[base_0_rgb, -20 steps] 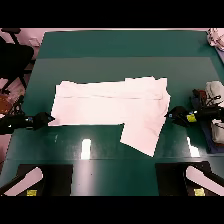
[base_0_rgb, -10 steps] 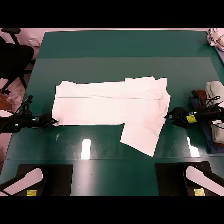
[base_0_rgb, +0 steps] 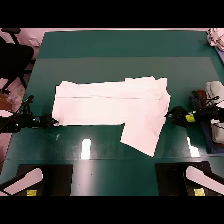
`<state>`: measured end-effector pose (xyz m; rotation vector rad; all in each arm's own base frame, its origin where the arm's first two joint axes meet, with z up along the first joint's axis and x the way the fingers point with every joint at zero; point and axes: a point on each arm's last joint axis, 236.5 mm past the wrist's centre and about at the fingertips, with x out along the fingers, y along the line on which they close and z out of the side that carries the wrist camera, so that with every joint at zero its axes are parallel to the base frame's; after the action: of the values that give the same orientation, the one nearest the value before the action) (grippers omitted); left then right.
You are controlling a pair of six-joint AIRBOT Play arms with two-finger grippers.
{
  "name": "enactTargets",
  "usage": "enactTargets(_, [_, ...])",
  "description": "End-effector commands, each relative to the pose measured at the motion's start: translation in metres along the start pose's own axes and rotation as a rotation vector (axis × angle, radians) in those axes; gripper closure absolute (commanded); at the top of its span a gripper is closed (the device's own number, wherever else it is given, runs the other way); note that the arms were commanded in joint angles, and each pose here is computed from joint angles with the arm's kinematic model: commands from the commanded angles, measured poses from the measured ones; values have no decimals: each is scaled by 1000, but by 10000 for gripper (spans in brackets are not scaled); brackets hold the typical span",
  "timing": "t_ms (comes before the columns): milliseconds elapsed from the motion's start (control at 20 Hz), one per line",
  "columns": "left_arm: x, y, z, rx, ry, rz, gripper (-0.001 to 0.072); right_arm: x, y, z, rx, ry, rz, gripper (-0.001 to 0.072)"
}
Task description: Fold the shirts.
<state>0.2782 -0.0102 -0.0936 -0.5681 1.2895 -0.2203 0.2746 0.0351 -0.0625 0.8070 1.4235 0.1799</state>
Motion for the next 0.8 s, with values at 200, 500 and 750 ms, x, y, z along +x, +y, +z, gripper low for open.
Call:
enactTargets(200, [0,-3,-2,-2,8,-12,682,45,6,-21,-54,145,-21,123])
enactTargets(500, [0,-4,-3,-4,15,-18,682,41,30,-21,-119,93,-31,370])
enactTargets(750, [-3,-18,-4,-14,27,-69,683,19,48,-21,-180,24,-10,691])
